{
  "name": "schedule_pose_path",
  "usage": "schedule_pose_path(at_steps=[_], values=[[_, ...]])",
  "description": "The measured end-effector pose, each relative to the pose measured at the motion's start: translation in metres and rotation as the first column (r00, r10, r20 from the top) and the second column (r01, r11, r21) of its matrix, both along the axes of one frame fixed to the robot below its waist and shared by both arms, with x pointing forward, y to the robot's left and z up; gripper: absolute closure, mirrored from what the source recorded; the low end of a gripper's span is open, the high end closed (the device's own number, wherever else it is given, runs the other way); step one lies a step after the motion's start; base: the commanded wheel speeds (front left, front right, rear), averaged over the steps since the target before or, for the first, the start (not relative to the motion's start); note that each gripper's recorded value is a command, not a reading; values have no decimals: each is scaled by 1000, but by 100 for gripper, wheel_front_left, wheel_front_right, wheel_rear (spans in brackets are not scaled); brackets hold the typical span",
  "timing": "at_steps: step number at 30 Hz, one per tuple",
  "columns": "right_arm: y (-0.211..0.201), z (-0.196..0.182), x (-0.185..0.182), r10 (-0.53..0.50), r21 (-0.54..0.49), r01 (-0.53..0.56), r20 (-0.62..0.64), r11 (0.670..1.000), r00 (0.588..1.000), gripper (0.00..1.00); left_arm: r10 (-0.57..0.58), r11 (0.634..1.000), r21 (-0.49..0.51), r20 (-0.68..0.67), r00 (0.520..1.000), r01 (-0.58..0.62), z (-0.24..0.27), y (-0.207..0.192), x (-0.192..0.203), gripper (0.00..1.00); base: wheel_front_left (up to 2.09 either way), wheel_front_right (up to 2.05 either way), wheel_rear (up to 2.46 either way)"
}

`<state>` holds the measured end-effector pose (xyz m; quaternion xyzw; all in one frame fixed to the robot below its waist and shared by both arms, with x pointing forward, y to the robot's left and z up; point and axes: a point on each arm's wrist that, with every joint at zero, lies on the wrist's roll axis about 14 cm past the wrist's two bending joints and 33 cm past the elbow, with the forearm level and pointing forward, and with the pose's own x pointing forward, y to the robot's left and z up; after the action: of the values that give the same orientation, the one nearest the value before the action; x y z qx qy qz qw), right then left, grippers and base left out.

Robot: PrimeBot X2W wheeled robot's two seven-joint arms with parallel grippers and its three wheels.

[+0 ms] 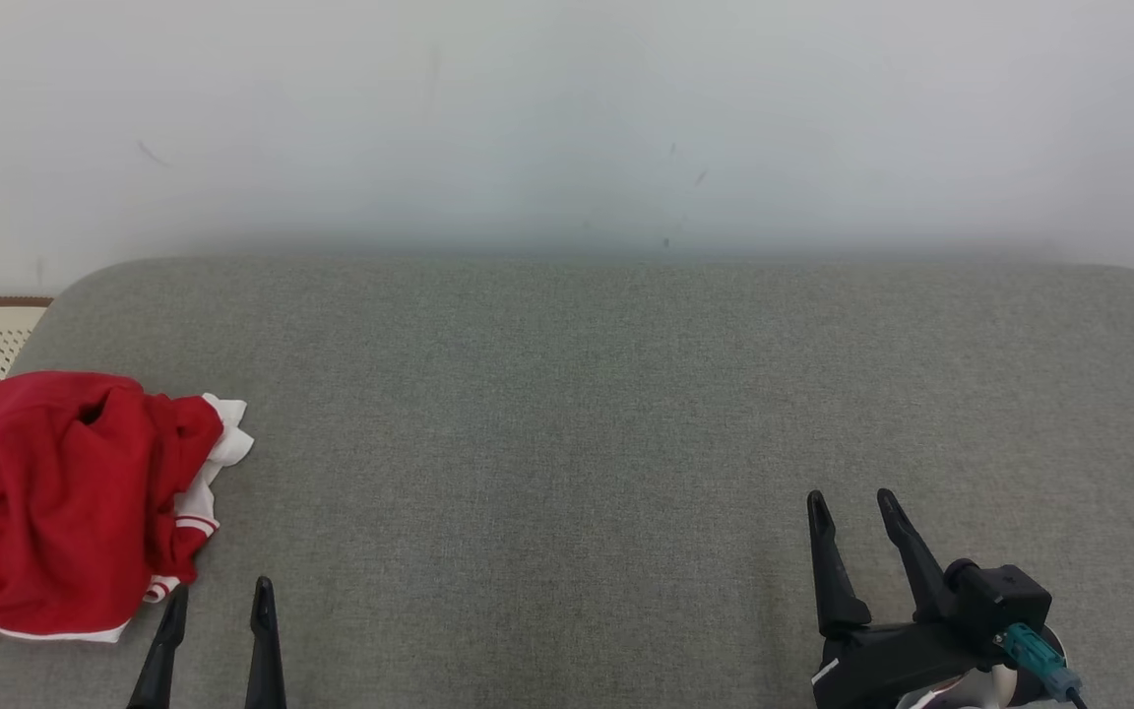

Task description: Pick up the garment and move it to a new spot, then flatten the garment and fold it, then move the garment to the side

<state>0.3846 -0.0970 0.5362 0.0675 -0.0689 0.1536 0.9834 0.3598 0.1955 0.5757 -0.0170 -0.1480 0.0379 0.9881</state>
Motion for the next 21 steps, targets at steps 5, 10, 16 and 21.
schedule_pose_path(at_steps=[5, 10, 16, 21], values=[[-1, 0, 0, -2, 0, 2, -2, 1000, 1000, 0, -2, 1000, 2, 0, 1000, 2, 0, -1, 0, 0, 0, 0, 0], [-1, -1, 0, -2, 0, 2, -4, 1000, 1000, 0, 0, 1000, 0, 0, 1000, 0, 0, -1, 0, 0, 0, 0, 0], [0, -1, 0, 0, 0, 0, -5, 1000, 1000, 0, 4, 1000, 0, 1, 1000, -4, 0, 1, -1, 0, 0, 0, 0], [1, -3, 0, 4, 1, -4, -11, 1000, 1000, 0, 10, 1000, 0, -3, 1000, -10, -1, 3, -3, 0, 0, 0, 0]])
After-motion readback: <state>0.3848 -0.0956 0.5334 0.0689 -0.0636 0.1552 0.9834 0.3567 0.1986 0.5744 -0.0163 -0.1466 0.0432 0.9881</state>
